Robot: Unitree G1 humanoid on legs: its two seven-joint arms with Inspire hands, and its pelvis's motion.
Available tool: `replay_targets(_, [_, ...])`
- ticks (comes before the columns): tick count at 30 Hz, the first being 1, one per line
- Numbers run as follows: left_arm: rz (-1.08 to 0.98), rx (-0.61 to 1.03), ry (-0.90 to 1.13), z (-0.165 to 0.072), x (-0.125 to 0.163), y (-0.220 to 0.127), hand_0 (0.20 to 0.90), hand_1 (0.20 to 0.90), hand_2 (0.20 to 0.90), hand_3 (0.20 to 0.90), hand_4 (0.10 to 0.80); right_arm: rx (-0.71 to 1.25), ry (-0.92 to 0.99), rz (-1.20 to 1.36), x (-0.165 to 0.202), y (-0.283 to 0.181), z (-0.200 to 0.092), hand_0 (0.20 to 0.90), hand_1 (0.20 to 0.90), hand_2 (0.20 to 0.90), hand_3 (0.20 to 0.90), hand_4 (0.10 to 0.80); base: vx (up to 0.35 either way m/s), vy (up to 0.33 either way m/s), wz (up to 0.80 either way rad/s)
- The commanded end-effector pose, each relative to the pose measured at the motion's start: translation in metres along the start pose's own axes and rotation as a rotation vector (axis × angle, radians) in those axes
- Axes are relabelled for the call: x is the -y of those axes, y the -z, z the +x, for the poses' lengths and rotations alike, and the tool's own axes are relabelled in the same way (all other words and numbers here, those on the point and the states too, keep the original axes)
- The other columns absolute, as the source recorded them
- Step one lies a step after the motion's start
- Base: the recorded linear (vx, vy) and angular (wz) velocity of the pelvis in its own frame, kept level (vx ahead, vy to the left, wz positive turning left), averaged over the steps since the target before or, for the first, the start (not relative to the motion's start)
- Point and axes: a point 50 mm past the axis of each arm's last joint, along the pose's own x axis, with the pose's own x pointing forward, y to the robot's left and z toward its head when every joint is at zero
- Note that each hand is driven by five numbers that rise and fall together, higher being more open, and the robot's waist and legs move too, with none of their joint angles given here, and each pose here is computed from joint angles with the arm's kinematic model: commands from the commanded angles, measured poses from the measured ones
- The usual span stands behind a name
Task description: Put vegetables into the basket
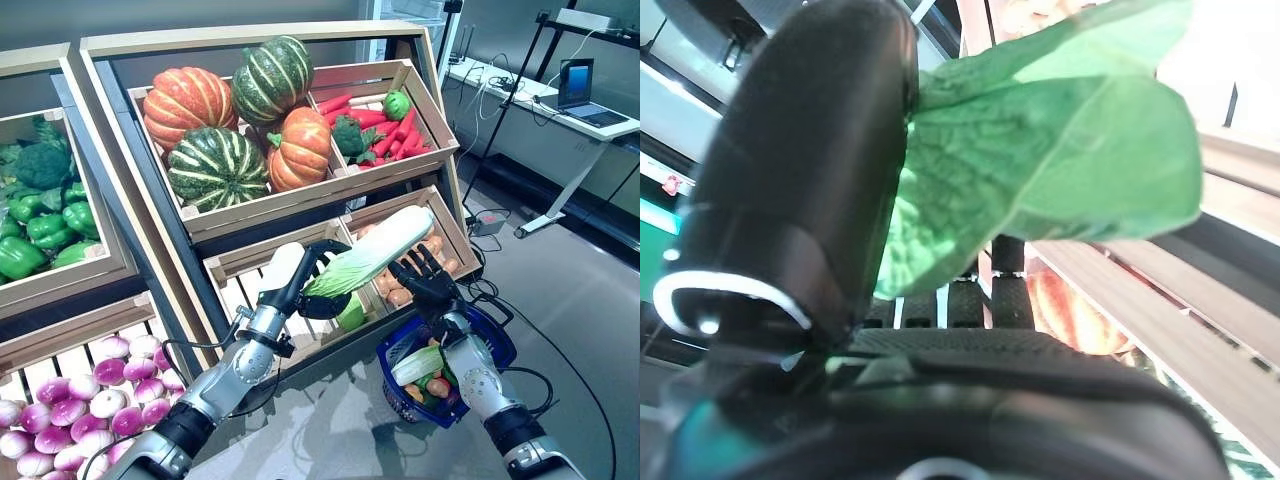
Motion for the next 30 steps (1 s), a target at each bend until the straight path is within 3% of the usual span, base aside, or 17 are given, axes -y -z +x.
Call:
replay_targets(1, [-0.032, 0.516, 0.224, 0.008, 0.038, -0.088, 0.300, 0.300, 0.300, 0.300, 0.400, 0.534, -0.217, 0.191, -0.105, -0.120, 0.017, 0.900, 0.900, 0.900, 0.900, 0.800, 0.002, 0.014, -0.05])
replay_targets(4, [-0.054, 0.499, 0.231, 0.008, 0.040, -0.088, 0.300, 0.300, 0.300, 0.300, 0.400, 0.506, -0.269, 0.263, -0.110, -0.118, 0.016, 0.900, 0.900, 0.900, 0.900, 0.800, 0.000, 0.004, -0.01])
replay_targets(9, [-0.103, 0.468, 0.261, 0.004, 0.045, -0.082, 0.300, 0.300, 0.300, 0.300, 0.400, 0.385, -0.507, 0.499, -0.120, -0.108, 0.013, 0.900, 0.900, 0.900, 0.900, 0.800, 0.000, 0.000, 0.00])
replay_targets(22, [-0.152, 0.444, 0.302, -0.001, 0.044, -0.076, 0.300, 0.300, 0.300, 0.300, 0.400, 0.181, -0.848, 0.718, -0.123, -0.083, 0.010, 0.900, 0.900, 0.900, 0.900, 0.800, 0.000, 0.000, 0.00])
replay_targets(26, [-0.288, 0.303, 0.316, 0.001, 0.045, -0.063, 0.300, 0.300, 0.300, 0.300, 0.400, 0.209, -1.104, 0.869, -0.133, -0.089, -0.005, 0.900, 0.900, 0.900, 0.900, 0.800, -0.001, -0.003, 0.01])
replay_targets(30, [-0.477, 0.125, 0.349, -0.005, 0.056, -0.047, 0.300, 0.300, 0.300, 0.300, 0.400, 0.273, -1.223, 0.922, -0.139, -0.096, -0.015, 0.900, 0.900, 0.900, 0.900, 0.800, -0.001, -0.019, 0.09])
